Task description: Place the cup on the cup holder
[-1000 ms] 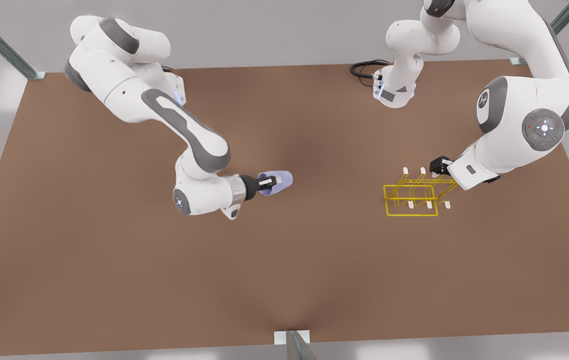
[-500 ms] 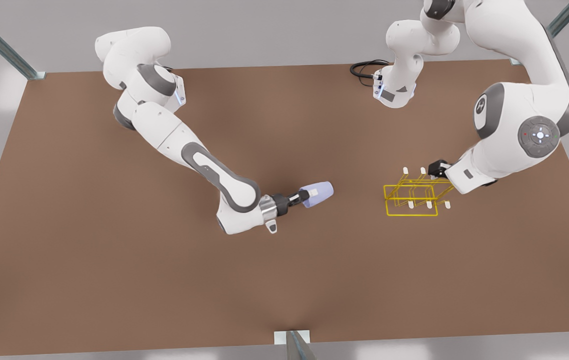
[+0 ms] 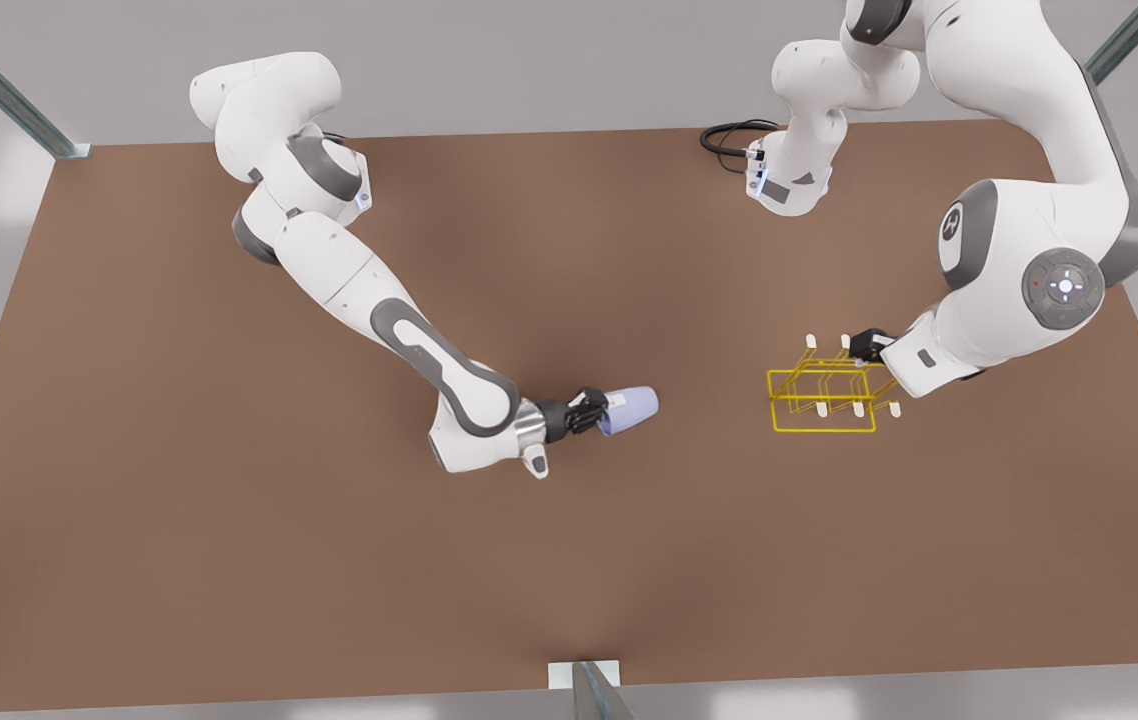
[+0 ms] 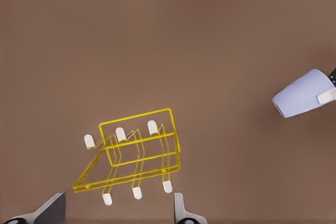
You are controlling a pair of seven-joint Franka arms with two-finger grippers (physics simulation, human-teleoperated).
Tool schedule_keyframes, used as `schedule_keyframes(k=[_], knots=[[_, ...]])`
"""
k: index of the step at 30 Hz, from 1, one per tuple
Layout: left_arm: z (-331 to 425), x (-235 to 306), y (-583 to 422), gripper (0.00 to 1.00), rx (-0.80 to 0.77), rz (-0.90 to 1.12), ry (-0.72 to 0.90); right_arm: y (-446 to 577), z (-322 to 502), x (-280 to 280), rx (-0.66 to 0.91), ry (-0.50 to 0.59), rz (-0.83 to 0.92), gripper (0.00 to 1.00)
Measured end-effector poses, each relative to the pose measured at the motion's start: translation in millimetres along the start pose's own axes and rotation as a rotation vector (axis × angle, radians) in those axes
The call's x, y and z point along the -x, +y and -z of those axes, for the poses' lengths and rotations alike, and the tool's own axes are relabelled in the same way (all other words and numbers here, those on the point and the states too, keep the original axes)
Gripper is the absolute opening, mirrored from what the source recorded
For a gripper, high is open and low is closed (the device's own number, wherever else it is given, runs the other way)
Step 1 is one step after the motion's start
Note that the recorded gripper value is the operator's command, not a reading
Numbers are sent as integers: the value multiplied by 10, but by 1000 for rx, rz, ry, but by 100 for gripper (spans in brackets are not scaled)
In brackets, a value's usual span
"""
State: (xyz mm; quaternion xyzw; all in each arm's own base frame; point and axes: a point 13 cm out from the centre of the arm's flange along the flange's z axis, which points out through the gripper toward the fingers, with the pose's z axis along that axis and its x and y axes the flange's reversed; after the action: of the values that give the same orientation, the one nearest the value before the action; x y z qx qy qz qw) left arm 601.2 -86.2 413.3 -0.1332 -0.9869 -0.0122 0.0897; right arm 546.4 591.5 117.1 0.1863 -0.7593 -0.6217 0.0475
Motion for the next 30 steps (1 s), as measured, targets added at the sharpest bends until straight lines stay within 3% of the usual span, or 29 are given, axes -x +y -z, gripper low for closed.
schedule_keyframes(k=[1,2,7,13,16,18,20,22,23,26,28,30], knots=[[-1,3,-15,100,0,-2,0,-25,17,2,-5,-1,18,47],[-1,5,-25,100,1,-4,0,-39,30,6,-8,-2,38,57],[-97,132,-546,100,15,-89,1,-140,127,17,-26,-3,118,73],[-914,507,-2249,100,-38,-321,13,-320,712,184,-82,-27,207,100],[-1645,782,-2784,100,-140,-386,12,-243,1359,376,-160,-39,292,100],[-2031,895,-2974,100,-156,-441,7,314,2402,701,-317,-34,458,100],[-2274,984,-3065,100,-166,-488,-7,1282,3276,815,-540,66,647,100],[-2411,1043,-3191,100,-172,-538,-34,1897,3604,650,-741,215,722,100],[-2459,1040,-3299,100,-171,-570,-46,2007,3795,551,-833,275,707,100],[-2545,1025,-3488,100,-154,-653,-73,1789,4854,-161,-1154,418,419,100],[-2591,1061,-3442,100,-117,-705,-85,1903,5132,-555,-1228,432,288,100],[-2720,1098,-3372,100,-78,-756,-80,1682,5713,-604,-1249,353,121,100]])
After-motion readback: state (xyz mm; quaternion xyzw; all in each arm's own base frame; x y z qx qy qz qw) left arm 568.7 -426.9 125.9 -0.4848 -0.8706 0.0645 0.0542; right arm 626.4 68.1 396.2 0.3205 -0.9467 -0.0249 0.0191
